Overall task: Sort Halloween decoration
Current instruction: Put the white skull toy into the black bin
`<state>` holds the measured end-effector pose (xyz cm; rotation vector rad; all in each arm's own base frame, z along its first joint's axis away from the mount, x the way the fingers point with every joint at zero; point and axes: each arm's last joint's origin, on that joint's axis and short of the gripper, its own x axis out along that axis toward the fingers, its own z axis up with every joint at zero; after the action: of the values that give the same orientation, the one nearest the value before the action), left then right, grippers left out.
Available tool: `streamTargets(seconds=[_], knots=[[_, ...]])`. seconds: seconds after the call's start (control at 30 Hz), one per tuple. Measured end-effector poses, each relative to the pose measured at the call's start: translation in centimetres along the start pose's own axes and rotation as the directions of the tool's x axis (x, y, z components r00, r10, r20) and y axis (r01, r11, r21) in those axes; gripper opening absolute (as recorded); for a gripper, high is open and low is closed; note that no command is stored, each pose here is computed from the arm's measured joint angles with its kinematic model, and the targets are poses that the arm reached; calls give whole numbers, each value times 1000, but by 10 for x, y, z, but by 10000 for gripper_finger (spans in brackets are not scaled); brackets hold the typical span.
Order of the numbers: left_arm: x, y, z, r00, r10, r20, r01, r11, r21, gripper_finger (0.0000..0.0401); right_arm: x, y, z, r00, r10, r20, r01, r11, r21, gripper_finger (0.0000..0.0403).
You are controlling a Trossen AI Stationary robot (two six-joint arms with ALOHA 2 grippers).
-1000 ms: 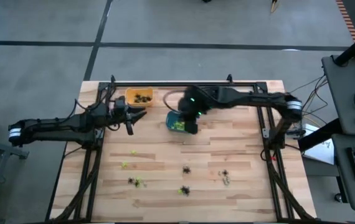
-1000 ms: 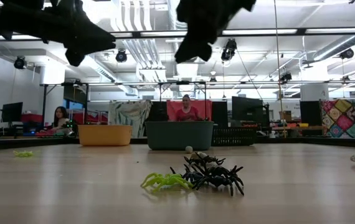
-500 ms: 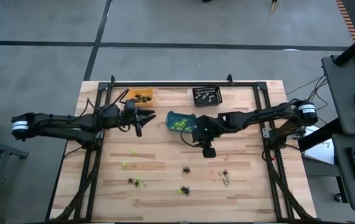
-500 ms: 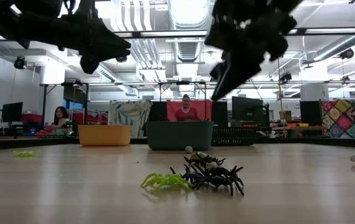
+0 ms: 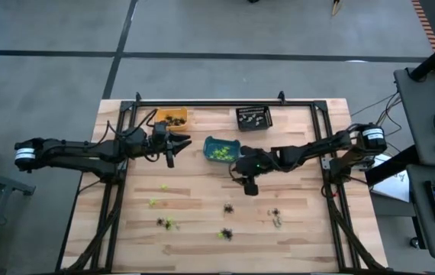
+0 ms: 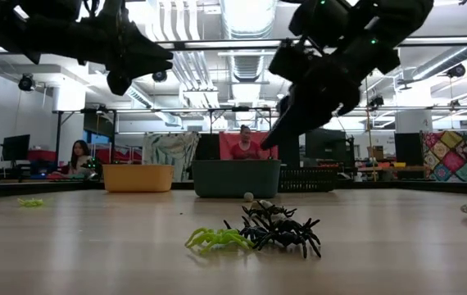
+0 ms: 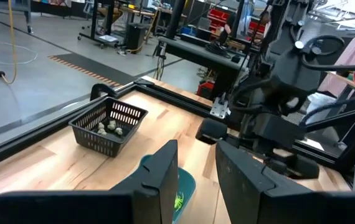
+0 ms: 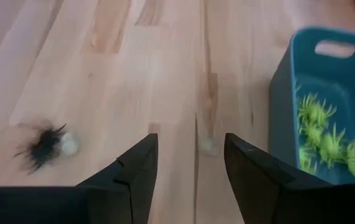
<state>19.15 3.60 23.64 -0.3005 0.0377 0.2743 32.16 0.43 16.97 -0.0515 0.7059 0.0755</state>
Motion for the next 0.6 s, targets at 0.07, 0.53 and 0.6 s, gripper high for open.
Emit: streamTargets(seconds=[0.07, 0.53, 0.6], knots=[[0, 0, 1, 1000, -2, 5, 2, 1000, 2, 91, 8, 3, 2, 1000, -17, -2, 17, 1000, -15, 175], [0, 0, 0, 1000, 1, -5, -1, 1000, 10, 91, 48, 2, 2, 992, -102, -70, 103, 995, 3, 176], [0, 0, -1, 1000, 3, -12, -3, 1000, 11, 91, 49, 2, 2, 989, -125, -81, 125, 992, -1, 176]])
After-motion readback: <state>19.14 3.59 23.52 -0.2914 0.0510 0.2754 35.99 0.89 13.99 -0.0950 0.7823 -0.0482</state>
